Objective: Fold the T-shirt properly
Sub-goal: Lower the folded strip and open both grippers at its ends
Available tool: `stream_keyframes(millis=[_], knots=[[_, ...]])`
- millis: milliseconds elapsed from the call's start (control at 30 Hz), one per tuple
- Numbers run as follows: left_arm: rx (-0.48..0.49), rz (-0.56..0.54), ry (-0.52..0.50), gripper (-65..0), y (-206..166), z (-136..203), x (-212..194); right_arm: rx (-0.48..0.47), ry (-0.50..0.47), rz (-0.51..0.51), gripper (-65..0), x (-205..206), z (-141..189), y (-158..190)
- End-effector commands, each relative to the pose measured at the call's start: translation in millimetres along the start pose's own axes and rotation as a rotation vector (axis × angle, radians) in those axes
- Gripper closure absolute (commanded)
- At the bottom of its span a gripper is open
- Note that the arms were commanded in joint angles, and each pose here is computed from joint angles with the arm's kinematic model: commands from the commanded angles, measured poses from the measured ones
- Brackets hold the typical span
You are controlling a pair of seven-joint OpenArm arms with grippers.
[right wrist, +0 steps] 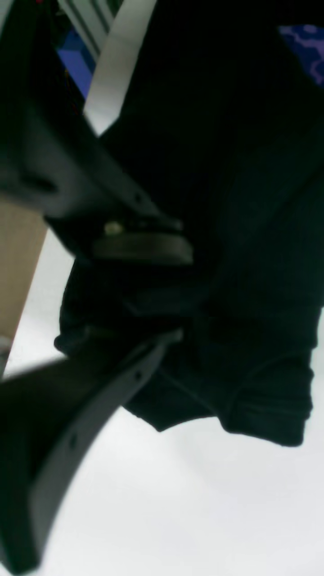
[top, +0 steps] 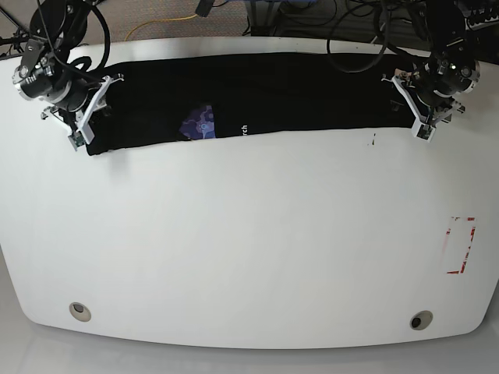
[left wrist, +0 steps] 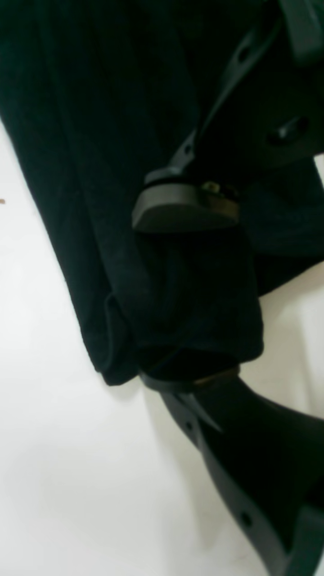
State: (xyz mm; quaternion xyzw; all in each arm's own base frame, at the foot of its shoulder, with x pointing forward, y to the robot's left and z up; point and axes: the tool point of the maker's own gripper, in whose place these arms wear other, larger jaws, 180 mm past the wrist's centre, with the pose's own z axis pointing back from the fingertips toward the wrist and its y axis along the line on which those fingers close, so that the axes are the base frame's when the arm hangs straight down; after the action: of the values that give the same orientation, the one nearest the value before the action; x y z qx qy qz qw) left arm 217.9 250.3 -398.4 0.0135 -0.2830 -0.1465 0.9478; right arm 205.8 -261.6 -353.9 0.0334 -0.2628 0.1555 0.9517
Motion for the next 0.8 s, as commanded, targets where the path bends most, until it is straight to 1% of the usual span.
stream_keyframes(millis=[0, 67, 100, 133, 167, 233, 300, 333, 400, 500, 567, 667, 767], knots=[[0.024, -0.007, -0.055, -36.1, 9.5, 5.0, 18.5, -0.052, -0.027, -0.038, -34.6, -2.0, 9.5, -22.2], [0.025, -0.008, -0.060, -36.1, 9.7, 5.6, 20.2, -0.075, -0.018, -0.089, -44.1, -12.1, 11.6, -34.9], [0.021, -0.006, -0.068, -36.3, 9.1, 5.9, 22.2, -0.083, -0.016, -0.107, -47.1, -15.5, 12.8, -39.1], [0.015, -0.003, -0.080, -36.3, 8.2, 6.5, 25.1, -0.090, -0.022, -0.118, -49.0, -16.1, 14.8, -42.0], [0.006, 0.002, -0.113, -36.4, 6.9, 8.4, 34.6, -0.099, -0.028, -0.126, -49.9, -16.1, 17.1, -45.2], [-0.007, 0.009, -0.173, -36.4, 6.4, 13.3, 52.4, -0.111, -0.044, -0.108, -50.1, -9.8, 21.8, -45.3], [-0.021, 0.028, -0.219, -36.5, 5.8, 20.8, 62.0, -0.107, -0.078, -0.086, -50.1, 0.1, 27.8, -37.5], [-0.018, 0.041, -0.225, -36.5, 9.0, 24.6, 62.8, -0.094, -0.099, -0.089, -50.1, 3.9, 28.7, -32.4], [-0.018, 0.103, -0.225, -36.5, 19.7, 31.9, 58.2, -0.045, -0.133, -0.116, -50.1, 5.7, 26.5, -19.0], [-0.016, 0.158, -0.267, -36.5, 31.5, 40.1, 66.1, -0.024, -0.150, -0.125, -50.1, 7.8, 25.7, -14.3], [-0.014, 0.185, -0.266, -36.5, 36.6, 44.1, 62.0, -0.023, -0.159, -0.128, -50.1, 9.3, 25.3, -13.6], [0.005, 0.195, -0.256, -36.5, 49.0, 50.9, 56.7, -0.027, -0.162, -0.135, -50.1, 9.0, 25.6, -15.6], [-0.007, 0.206, -0.254, -36.5, 52.9, 50.1, 54.1, -0.069, -0.196, -0.180, -50.1, 12.4, 31.4, -33.6]])
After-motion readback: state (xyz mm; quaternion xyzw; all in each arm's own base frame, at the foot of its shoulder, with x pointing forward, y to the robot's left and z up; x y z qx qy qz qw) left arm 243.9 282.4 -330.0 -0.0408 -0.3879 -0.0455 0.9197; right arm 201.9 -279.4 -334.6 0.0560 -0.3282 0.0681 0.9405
